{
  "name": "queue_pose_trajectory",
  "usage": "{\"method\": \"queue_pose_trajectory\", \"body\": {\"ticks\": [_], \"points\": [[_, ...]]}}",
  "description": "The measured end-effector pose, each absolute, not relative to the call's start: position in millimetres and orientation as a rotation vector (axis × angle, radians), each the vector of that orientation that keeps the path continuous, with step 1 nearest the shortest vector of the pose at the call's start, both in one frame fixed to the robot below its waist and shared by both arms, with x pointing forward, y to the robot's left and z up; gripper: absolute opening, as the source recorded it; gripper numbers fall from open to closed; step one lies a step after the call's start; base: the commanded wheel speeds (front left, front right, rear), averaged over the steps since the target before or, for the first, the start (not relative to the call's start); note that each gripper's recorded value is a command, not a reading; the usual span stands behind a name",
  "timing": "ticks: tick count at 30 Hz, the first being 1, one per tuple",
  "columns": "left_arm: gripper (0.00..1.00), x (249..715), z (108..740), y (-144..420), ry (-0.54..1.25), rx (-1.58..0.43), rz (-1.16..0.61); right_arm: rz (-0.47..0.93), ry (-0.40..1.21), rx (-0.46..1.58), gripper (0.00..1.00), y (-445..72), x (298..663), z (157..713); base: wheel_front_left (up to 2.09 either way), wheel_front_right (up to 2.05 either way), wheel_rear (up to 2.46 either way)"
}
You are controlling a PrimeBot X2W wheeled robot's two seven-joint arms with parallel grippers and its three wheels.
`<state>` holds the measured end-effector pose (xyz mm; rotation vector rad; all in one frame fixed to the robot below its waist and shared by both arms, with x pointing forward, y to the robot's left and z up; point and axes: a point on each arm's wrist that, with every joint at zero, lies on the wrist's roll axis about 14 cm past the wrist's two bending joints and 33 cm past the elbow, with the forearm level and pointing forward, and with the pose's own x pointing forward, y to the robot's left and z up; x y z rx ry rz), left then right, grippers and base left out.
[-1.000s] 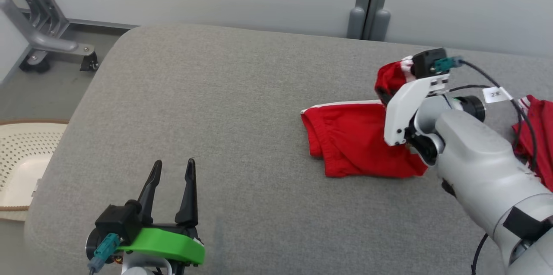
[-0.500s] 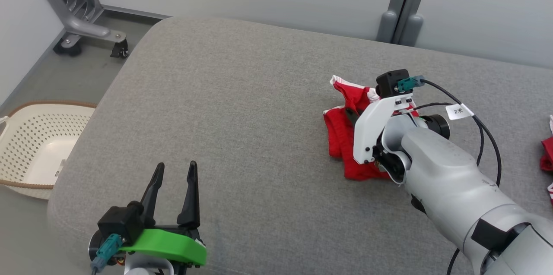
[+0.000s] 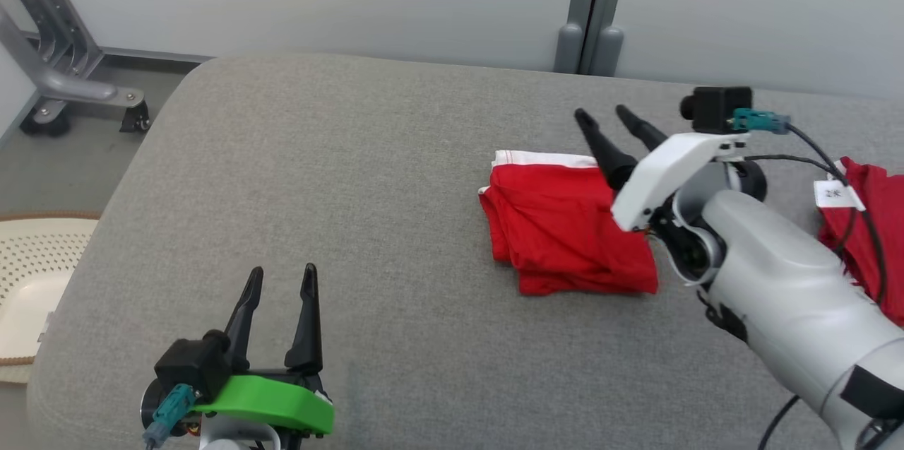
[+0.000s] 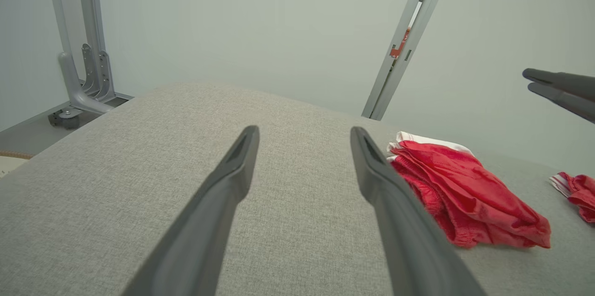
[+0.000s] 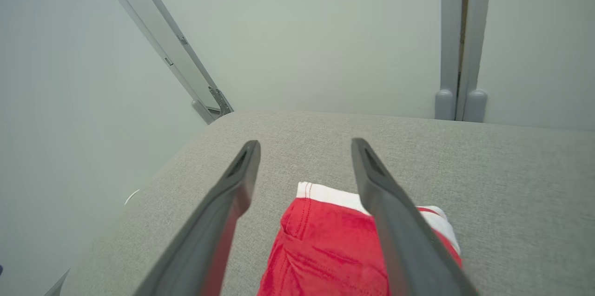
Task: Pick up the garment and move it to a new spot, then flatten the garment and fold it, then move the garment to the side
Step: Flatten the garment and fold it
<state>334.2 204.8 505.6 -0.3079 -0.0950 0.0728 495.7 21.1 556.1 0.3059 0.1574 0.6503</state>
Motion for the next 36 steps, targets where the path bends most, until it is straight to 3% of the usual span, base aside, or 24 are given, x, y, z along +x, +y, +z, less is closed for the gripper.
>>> {"method": "queue_pose_trajectory", "body": {"ticks": [10,11,12,13,14,18,22,29,36], "points": [[1.00,339.8,510.9,187.3,-0.106,-0.315,0.016,0.403,0.046,0.263,1.00,-95.8,507.5,557.2,0.00,0.00,0.00],[1.00,340.4,510.5,186.3,-0.104,-0.315,0.013,0.387,0.052,0.277,0.93,-99.3,506.1,552.4,0.00,0.00,0.00],[1.00,340.8,509.9,185.5,-0.102,-0.315,0.010,0.378,0.068,0.292,0.56,-99.4,503.1,544.3,0.00,0.00,0.00],[1.00,340.9,509.1,184.7,-0.099,-0.315,0.008,0.375,0.089,0.308,0.33,-95.8,499.4,535.1,0.00,0.00,0.00],[1.00,340.8,508.7,183.9,-0.097,-0.315,0.006,0.372,0.104,0.331,0.00,-91.6,496.9,529.0,0.00,0.00,0.00],[1.00,339.1,506.0,183.9,-0.089,-0.318,0.009,0.309,0.229,0.532,0.00,-78.1,494.5,502.8,0.00,0.00,0.00],[1.00,336.9,504.7,189.6,-0.086,-0.323,0.029,0.258,0.477,0.743,0.00,-57.6,485.3,462.5,0.00,0.00,0.00],[1.00,328.3,501.9,209.7,-0.085,-0.324,0.100,0.264,0.798,0.902,0.00,-15.7,467.6,421.4,0.00,0.00,0.00],[1.00,315.8,498.4,229.5,-0.082,-0.324,0.173,0.426,0.936,0.921,0.00,48.7,448.0,420.3,0.00,0.00,0.00]]}}
